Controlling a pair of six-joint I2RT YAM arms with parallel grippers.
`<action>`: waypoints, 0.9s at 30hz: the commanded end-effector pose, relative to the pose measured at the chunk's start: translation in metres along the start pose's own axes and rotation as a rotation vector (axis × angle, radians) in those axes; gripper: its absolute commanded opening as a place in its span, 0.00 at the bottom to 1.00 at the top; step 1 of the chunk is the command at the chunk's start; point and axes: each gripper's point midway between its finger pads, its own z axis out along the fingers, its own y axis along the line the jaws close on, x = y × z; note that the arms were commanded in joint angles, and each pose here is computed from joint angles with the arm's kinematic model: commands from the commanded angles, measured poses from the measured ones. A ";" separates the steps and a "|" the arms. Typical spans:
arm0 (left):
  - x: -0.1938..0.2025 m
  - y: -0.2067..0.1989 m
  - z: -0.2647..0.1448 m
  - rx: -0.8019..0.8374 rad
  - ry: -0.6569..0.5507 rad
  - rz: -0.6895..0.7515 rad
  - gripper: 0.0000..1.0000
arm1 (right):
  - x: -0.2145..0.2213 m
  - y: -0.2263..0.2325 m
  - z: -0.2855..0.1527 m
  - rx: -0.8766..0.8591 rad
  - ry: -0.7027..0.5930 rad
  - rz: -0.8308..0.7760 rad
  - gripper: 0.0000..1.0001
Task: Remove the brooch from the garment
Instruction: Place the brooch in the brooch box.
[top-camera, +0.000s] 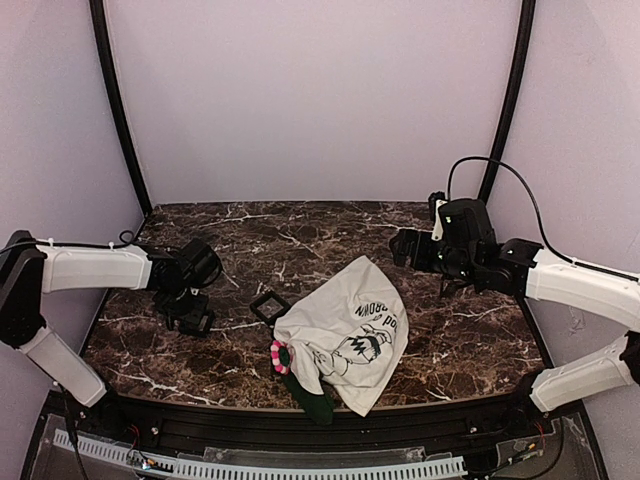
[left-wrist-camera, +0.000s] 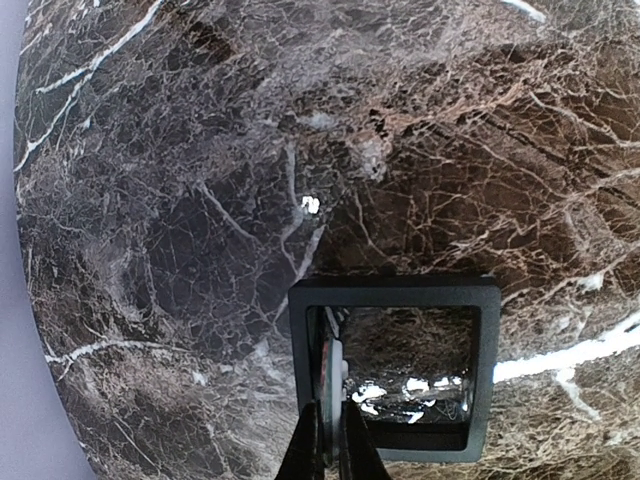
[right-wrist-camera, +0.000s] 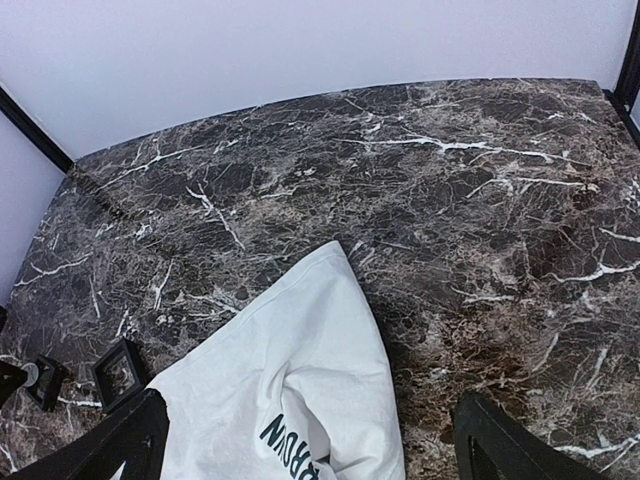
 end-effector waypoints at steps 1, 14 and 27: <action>-0.006 0.005 -0.002 -0.025 -0.008 0.005 0.02 | 0.005 -0.005 -0.001 0.009 0.007 0.007 0.99; -0.007 -0.003 0.000 0.011 0.002 0.017 0.15 | 0.010 -0.005 0.001 0.003 0.024 0.010 0.99; -0.011 -0.016 -0.005 0.093 -0.008 0.008 0.26 | 0.013 -0.004 0.004 0.002 0.038 0.010 0.99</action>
